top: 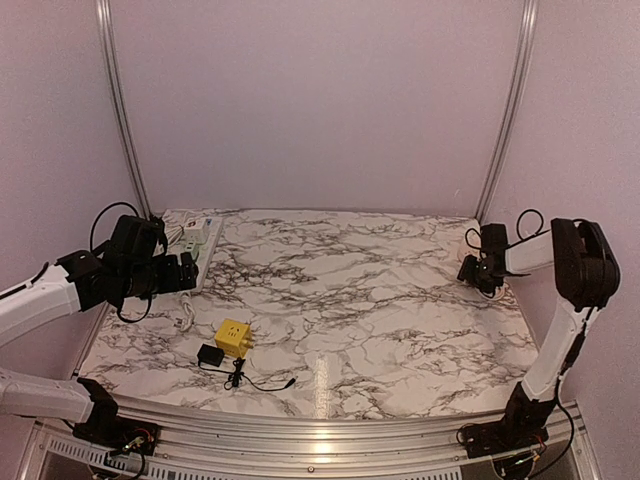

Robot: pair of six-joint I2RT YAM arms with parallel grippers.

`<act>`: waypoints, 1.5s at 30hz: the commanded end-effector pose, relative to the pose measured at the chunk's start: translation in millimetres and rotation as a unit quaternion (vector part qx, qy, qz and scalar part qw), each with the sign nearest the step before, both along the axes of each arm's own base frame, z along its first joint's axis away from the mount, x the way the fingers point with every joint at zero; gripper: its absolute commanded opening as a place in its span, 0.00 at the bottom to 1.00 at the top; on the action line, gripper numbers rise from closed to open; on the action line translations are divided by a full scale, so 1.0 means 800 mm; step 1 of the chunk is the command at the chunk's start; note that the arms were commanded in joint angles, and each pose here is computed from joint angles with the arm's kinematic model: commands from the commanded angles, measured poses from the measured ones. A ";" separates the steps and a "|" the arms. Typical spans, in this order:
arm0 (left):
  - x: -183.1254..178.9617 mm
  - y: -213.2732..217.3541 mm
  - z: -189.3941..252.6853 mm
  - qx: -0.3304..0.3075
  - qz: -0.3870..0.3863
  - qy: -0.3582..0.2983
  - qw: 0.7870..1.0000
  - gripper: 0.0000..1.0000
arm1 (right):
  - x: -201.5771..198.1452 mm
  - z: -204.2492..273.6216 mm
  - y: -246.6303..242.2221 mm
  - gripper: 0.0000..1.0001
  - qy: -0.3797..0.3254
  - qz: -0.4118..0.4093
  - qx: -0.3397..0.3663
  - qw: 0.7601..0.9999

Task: Insert the plug

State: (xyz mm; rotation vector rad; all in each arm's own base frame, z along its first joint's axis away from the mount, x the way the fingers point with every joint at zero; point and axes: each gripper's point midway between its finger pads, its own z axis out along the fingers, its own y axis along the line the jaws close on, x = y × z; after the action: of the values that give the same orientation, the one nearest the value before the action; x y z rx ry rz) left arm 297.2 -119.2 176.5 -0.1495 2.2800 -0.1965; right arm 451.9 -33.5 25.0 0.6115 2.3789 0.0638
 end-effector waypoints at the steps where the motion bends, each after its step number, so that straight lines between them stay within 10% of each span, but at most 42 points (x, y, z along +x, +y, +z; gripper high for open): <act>1: -0.005 0.002 -0.002 -0.005 0.004 0.002 1.000 0.99 | -0.012 -0.002 0.016 0.52 0.017 0.022 0.014 1.000; 28: -0.014 0.006 0.000 -0.011 0.004 -0.003 1.000 0.99 | -0.080 0.032 0.265 0.41 0.009 0.253 -0.072 0.965; 45: -0.046 -0.004 -0.041 -0.055 -0.008 0.020 0.998 0.99 | -0.185 0.053 0.496 0.50 -0.023 0.361 0.014 0.932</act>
State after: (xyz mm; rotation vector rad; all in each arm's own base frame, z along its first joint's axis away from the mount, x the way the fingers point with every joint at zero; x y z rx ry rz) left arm 267.5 -112.0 152.2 -0.2024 2.2956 -0.2690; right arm 309.8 321.1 50.1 -0.3170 2.4604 0.3071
